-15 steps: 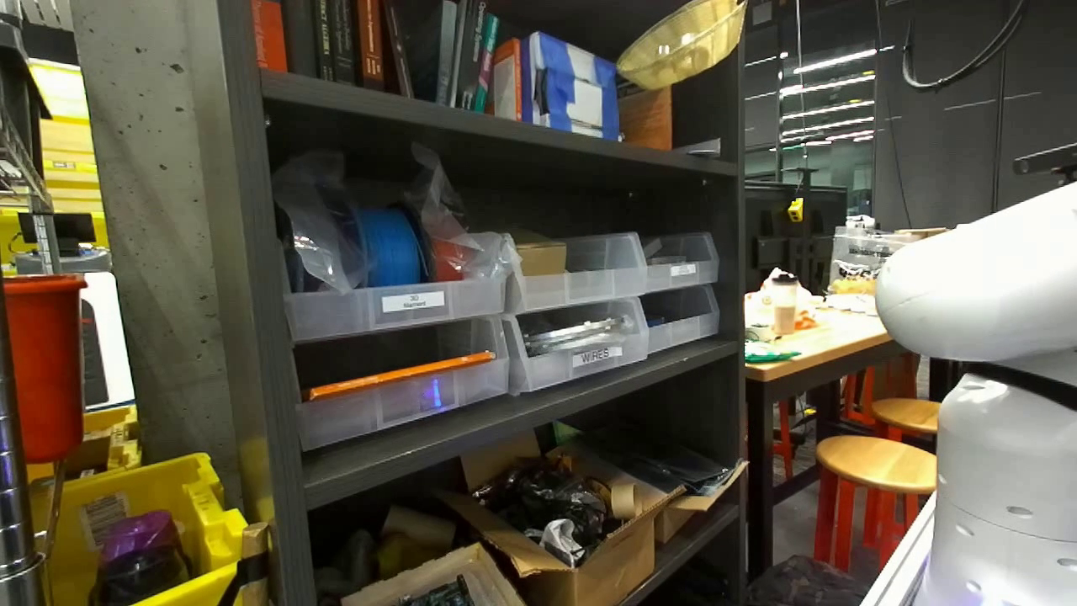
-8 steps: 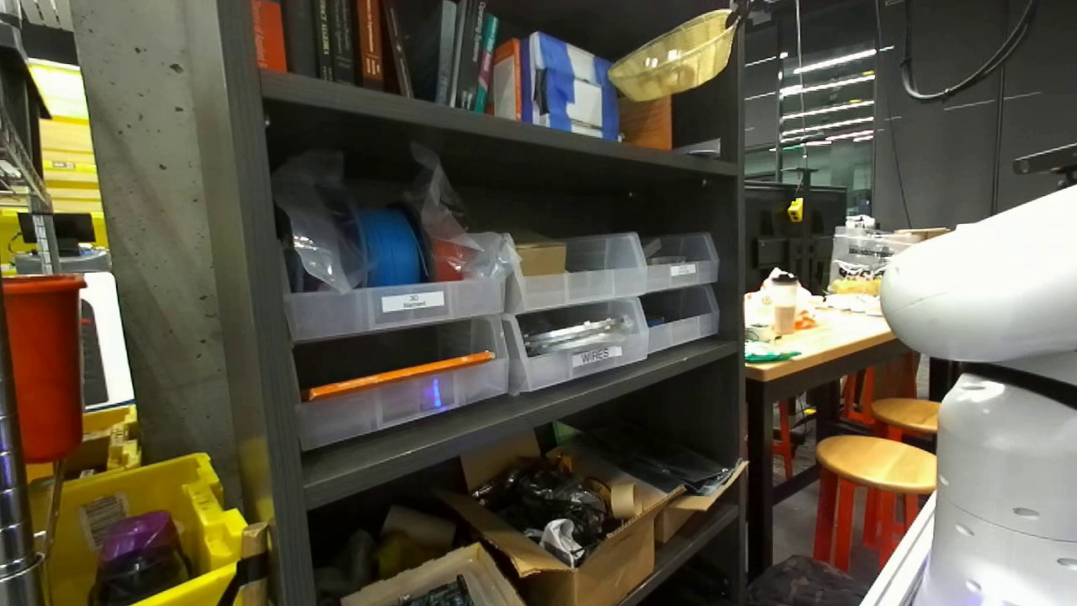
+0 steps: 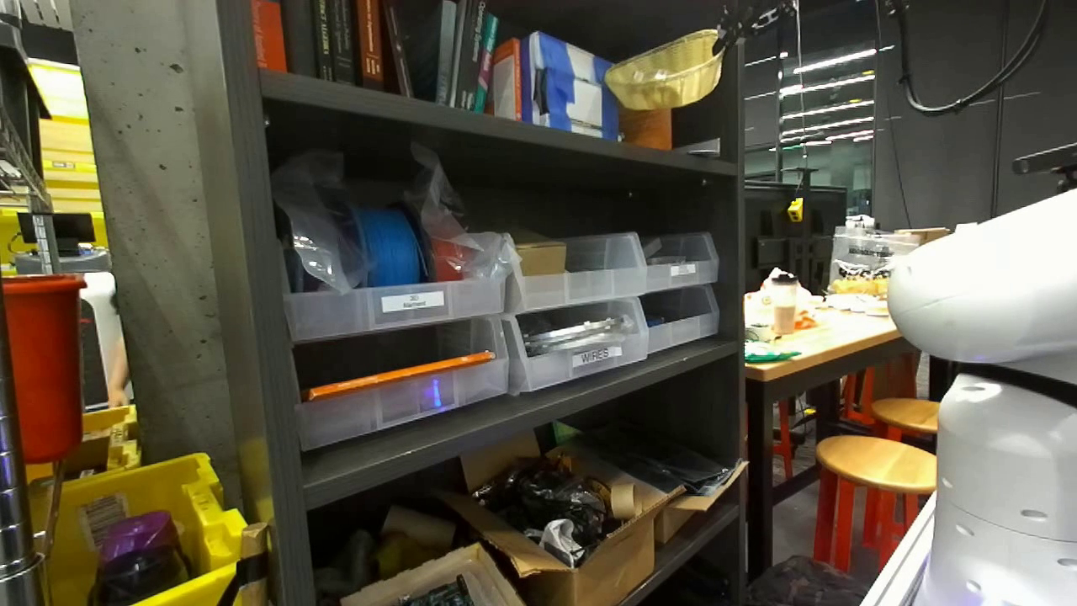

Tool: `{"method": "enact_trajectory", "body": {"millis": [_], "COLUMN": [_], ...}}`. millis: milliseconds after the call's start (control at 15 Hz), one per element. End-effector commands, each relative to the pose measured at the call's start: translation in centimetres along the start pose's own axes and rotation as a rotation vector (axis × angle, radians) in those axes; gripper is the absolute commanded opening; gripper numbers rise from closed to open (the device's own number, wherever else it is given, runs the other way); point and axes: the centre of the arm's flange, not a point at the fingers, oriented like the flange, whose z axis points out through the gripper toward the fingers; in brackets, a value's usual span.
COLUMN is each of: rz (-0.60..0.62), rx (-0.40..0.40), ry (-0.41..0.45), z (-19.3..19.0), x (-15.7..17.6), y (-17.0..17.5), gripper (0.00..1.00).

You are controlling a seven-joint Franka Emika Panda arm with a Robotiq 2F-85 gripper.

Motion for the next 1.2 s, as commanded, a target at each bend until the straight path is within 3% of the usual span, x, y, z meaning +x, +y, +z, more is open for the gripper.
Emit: {"method": "enact_trajectory", "body": {"millis": [0,200,533,1133], "rz": [-0.059,-0.064,-0.046,0.031], "rx": [-0.001,-0.018,-0.022,-0.014], "ry": [-0.017,0.007,-0.028,-0.152], "z": [-0.9,-2.4,-2.9,0.4], "x": [-1.7,-3.0,-5.6,-9.6], "y": [0.0,0.7,2.3,8.2], "gripper": [0.02,0.02,0.02,0.02]}}
